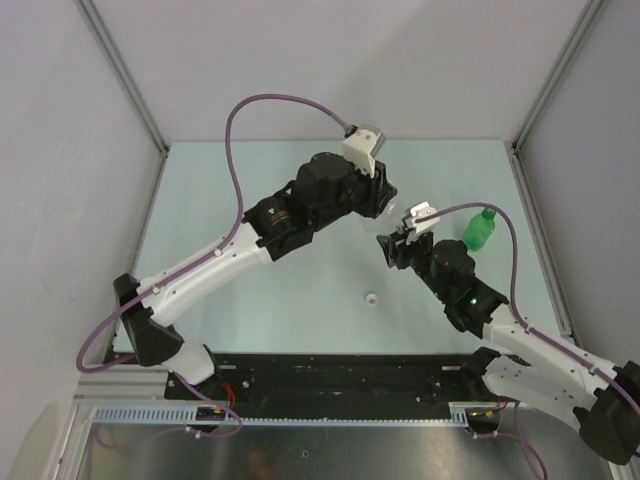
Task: Screw on the bottle caps
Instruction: Screw the bottle cap onto the plastic bottle.
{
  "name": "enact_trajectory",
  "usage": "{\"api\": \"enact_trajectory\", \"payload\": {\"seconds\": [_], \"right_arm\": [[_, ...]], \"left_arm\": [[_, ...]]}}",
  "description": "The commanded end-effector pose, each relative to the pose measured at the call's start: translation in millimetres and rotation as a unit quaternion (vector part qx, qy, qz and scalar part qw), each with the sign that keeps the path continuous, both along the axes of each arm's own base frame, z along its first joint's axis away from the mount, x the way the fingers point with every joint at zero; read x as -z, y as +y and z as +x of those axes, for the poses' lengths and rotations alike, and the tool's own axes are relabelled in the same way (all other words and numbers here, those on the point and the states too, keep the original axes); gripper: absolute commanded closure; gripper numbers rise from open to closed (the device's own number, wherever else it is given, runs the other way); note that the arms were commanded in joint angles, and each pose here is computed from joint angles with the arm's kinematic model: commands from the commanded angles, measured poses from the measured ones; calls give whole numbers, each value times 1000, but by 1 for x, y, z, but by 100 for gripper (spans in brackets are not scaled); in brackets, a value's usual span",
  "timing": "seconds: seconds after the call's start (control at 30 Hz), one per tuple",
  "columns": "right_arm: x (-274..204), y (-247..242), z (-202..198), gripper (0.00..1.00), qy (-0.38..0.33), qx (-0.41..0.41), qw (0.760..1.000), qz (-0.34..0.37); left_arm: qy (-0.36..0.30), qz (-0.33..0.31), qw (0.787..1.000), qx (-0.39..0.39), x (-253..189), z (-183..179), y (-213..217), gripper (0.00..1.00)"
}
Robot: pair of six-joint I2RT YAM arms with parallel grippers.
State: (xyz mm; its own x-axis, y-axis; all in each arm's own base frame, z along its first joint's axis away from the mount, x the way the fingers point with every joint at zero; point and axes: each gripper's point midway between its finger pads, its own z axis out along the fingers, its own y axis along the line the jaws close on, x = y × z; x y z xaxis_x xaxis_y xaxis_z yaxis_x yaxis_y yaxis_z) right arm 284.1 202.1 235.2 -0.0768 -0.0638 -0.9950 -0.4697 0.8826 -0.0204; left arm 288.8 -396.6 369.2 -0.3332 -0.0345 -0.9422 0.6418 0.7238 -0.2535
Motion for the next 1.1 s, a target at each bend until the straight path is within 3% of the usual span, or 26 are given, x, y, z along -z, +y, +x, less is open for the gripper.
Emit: {"api": "enact_trajectory", "payload": {"seconds": [0.0,0.2,0.33,0.7,0.83,1.07], "right_arm": [[-67,23,-30,100,-82,-133,985,67],[-80,28,-68,100,-114,-244,961,55],[-93,37,-101,100,-150,-333,930,50],[-90,46,-156,100,-230,-476,849,-11],[-93,46,-160,100,-251,-484,838,-23],[-88,46,-144,100,-223,-457,861,-31]], "left_arm": [[-46,54,985,157,11,-46,-4,94],[-130,88,934,321,19,-96,-1,91],[-187,102,890,403,30,-122,6,87],[-258,93,807,523,49,-169,24,79],[-262,93,798,534,53,-175,29,75],[-240,106,819,510,55,-163,25,71]]}}
